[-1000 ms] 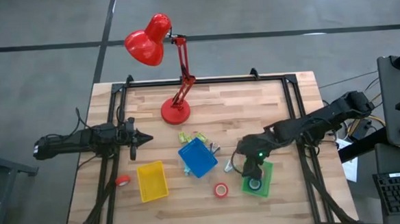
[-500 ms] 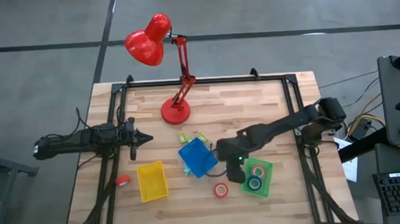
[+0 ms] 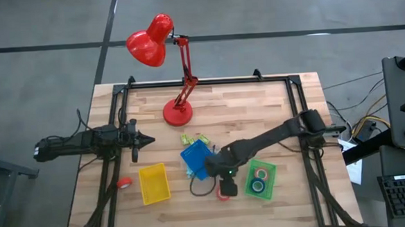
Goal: Pick and place Stapler, Stapler remover, tape
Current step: Put the right orange tape into the green bin
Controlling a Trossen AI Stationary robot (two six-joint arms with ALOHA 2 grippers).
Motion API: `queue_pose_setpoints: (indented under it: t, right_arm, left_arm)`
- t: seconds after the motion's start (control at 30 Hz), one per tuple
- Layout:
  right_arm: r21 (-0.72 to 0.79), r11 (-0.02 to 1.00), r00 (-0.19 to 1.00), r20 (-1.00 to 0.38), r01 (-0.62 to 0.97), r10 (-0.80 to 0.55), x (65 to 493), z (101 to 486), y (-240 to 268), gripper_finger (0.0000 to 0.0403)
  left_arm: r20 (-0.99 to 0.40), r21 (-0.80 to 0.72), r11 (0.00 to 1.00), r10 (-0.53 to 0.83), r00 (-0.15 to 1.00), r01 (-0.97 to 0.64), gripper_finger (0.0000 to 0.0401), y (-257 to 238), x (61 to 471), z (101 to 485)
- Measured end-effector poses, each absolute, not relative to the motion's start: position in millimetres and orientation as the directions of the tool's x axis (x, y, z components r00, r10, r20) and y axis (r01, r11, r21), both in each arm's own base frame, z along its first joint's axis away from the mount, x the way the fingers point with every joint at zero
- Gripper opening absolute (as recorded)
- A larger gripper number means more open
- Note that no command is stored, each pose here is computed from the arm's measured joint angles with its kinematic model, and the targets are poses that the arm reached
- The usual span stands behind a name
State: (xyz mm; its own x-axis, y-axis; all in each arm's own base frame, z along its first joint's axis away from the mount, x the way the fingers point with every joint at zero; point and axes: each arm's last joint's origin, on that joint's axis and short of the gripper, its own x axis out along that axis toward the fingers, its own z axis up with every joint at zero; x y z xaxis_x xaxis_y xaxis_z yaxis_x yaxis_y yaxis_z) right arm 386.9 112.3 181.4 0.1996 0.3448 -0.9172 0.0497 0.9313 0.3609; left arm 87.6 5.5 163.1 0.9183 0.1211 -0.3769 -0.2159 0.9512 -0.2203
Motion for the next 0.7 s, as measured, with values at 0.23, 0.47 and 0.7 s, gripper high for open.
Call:
queue_pose_setpoints:
  t: [0.23,0.47,0.7]
  right_arm:
    - [0.346,0.938,0.134,-0.930,0.005,0.343,391,175,142,0.0170]
    - [0.318,0.948,0.136,-0.939,-0.001,0.315,398,162,147,0.0155]
    - [0.298,0.955,0.142,-0.945,0.004,0.294,397,165,147,0.0136]
  left_arm:
    - [-0.377,-0.220,0.951,0.121,0.918,-0.216,0.0007,6,88,163]
    - [-0.377,-0.220,0.951,0.121,0.918,-0.216,0.0007,6,88,163]
    - [-0.377,-0.220,0.951,0.121,0.918,-0.216,0.0007,6,88,163]
